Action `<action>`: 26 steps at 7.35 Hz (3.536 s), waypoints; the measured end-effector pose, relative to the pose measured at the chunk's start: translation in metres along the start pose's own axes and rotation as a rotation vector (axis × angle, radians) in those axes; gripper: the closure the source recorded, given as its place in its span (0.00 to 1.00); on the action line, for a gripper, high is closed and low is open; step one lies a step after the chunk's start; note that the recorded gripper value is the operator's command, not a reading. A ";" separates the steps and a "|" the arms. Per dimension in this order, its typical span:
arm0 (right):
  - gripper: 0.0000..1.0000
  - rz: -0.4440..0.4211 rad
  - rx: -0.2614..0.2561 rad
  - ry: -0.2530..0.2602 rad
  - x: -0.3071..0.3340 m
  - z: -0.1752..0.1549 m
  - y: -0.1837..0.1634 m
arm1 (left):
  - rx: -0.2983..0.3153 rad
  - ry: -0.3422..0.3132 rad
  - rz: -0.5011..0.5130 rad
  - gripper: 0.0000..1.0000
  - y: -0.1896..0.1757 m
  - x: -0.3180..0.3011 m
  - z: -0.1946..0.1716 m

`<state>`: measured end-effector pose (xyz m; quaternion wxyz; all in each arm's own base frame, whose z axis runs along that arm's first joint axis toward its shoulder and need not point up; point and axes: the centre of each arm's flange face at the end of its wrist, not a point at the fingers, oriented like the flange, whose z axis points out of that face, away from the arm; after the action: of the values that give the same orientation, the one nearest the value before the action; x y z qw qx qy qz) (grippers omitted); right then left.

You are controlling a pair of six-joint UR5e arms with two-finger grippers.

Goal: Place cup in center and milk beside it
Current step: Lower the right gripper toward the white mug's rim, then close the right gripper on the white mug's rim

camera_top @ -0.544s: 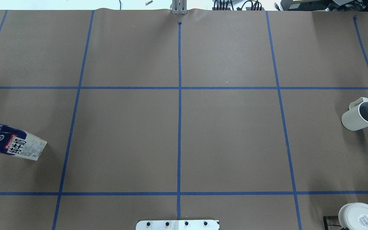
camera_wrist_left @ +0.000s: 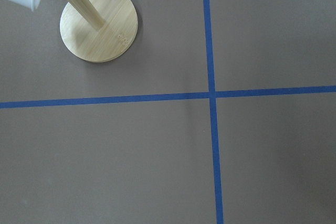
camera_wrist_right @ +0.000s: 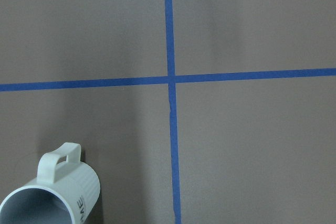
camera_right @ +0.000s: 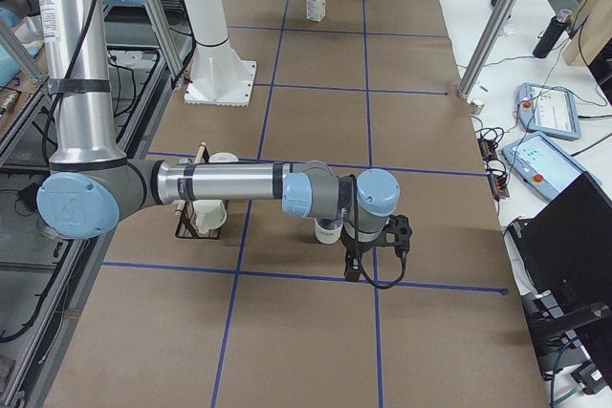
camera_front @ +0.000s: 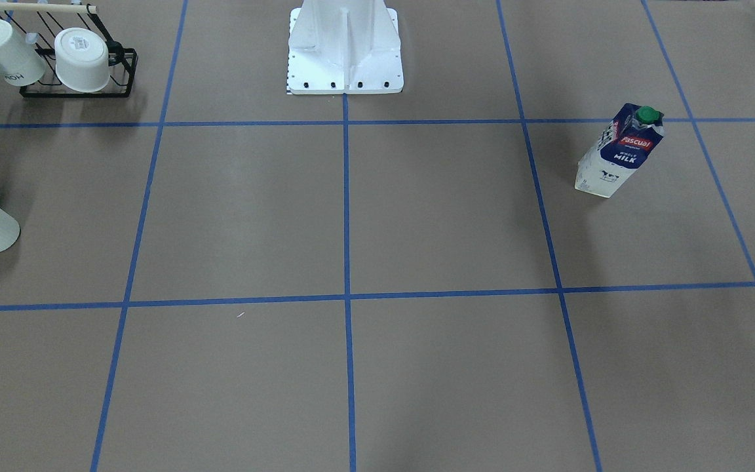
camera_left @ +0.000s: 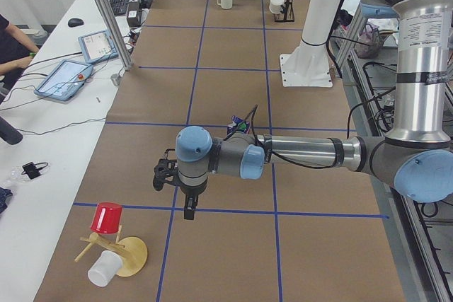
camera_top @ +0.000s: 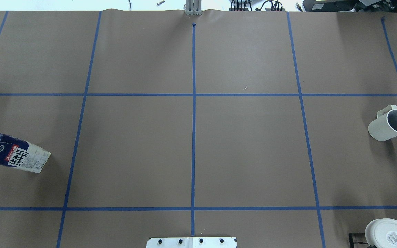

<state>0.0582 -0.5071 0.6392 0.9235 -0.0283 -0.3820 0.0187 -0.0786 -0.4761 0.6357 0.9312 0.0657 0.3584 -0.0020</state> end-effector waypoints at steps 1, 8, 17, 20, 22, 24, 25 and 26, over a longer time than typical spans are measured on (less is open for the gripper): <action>0.00 0.001 0.001 -0.002 -0.001 -0.001 0.000 | -0.001 -0.001 0.001 0.01 0.000 -0.001 0.001; 0.00 -0.059 0.074 -0.011 -0.037 -0.037 0.000 | 0.003 0.000 0.007 0.01 0.011 -0.001 0.001; 0.00 -0.239 0.022 -0.125 -0.105 0.051 0.033 | 0.005 0.059 -0.085 0.01 0.016 -0.026 0.035; 0.02 -0.246 -0.011 -0.094 -0.093 0.112 0.042 | 0.008 0.121 -0.107 0.01 0.013 -0.017 0.029; 1.00 -0.234 -0.024 -0.080 -0.078 0.128 0.047 | 0.009 0.126 -0.107 0.01 0.013 -0.016 0.028; 1.00 -0.227 -0.024 -0.081 -0.079 0.129 0.047 | 0.009 0.128 -0.107 0.01 0.014 -0.016 0.028; 1.00 -0.213 -0.017 -0.088 -0.086 0.125 0.045 | 0.009 0.129 -0.106 0.01 0.015 -0.016 0.029; 1.00 -0.180 -0.003 -0.096 -0.097 0.117 0.041 | 0.009 0.130 -0.106 0.02 0.015 -0.017 0.029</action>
<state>-0.0942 -0.4673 0.6509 0.9020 0.0058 -0.4270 -0.0637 -0.0708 -0.4653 0.6701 0.9044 0.0506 0.4210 -0.0485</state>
